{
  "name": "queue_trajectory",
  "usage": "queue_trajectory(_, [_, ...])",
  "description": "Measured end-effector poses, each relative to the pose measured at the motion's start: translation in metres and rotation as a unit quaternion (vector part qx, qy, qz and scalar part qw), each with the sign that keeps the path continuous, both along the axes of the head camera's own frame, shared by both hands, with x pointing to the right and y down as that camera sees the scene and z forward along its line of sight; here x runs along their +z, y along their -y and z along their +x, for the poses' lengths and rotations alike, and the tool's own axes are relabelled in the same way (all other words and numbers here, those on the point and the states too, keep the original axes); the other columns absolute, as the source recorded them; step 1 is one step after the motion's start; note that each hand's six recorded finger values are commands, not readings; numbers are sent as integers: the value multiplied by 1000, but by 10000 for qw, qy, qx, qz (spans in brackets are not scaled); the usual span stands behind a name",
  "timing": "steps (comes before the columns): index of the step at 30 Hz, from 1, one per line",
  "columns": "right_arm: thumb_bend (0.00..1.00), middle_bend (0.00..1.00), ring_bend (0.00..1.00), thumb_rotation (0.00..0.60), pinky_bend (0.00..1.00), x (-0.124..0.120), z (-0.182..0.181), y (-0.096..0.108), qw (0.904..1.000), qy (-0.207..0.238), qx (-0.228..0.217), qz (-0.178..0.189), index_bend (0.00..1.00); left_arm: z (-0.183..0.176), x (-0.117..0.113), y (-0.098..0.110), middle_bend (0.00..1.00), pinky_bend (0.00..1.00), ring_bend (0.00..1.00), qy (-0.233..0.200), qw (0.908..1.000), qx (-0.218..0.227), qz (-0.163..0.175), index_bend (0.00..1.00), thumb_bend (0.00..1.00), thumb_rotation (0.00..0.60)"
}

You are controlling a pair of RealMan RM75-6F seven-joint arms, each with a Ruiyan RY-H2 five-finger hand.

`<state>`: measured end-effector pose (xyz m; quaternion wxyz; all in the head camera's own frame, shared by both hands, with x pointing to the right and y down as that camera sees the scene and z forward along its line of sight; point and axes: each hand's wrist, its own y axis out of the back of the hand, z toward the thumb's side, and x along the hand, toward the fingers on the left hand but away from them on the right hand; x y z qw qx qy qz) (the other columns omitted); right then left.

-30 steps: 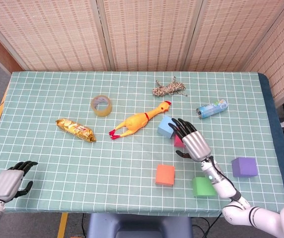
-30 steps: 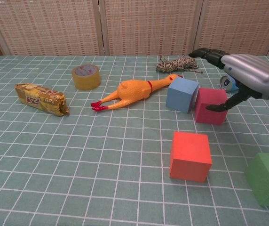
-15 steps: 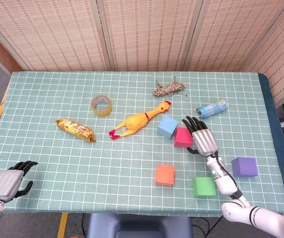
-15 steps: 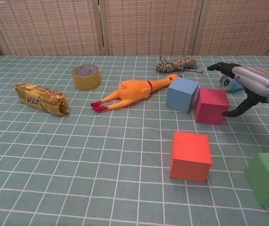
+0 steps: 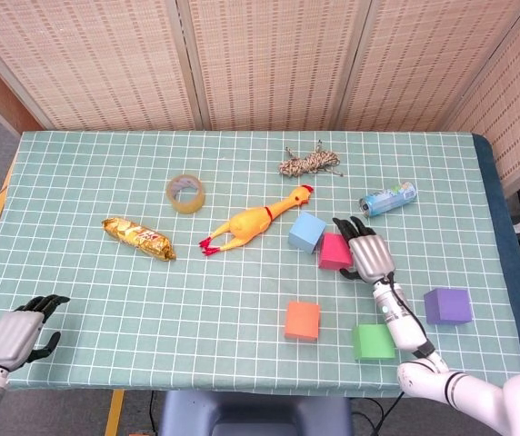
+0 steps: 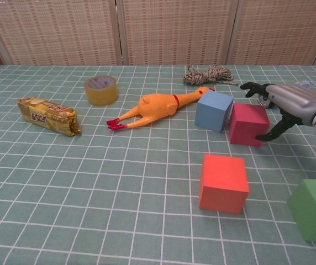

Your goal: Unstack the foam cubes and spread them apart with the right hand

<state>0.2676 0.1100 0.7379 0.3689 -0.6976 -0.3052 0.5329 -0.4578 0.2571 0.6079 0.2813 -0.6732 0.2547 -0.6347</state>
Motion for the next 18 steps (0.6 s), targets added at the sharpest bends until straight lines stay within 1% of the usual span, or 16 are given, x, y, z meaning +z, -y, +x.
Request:
queue_trajectory(2, [63, 185, 126, 600, 364, 2, 0, -1, 10000, -14, -8, -8, 52, 0, 0, 0, 202, 391, 190, -1, 10000, -4, 1, 205, 468, 600])
queue_trajectory(6, [64, 203, 138, 600, 377, 7, 0, -3, 9999, -61, -5, -85, 88, 0, 0, 0, 203, 391, 190, 1, 10000, 2, -4, 205, 469, 600])
queue_trajectory(10, [63, 253, 190, 600, 430, 11, 0, -4, 9999, -79, 5, -109, 202, 0, 0, 0, 203, 391, 190, -2, 10000, -2, 8, 205, 468, 600])
queue_trajectory(12, [64, 285, 228, 600, 464, 13, -1, -5, 9999, -70, 2, -109, 231, -1, 0, 0, 203, 391, 190, 0, 10000, -7, 15, 205, 468, 600])
queue_trajectory(14, [80, 329, 290, 600, 518, 12, -1, -5, 10000, -49, -10, -66, 272, -1, -1, 1, 203, 391, 190, 1, 10000, -12, 22, 205, 469, 600])
queue_trajectory(18, [180, 426, 409, 600, 621, 7, -4, -4, 9999, 73, -52, 136, 409, -1, -1, 1, 203, 391, 190, -1, 10000, -6, 26, 205, 469, 600])
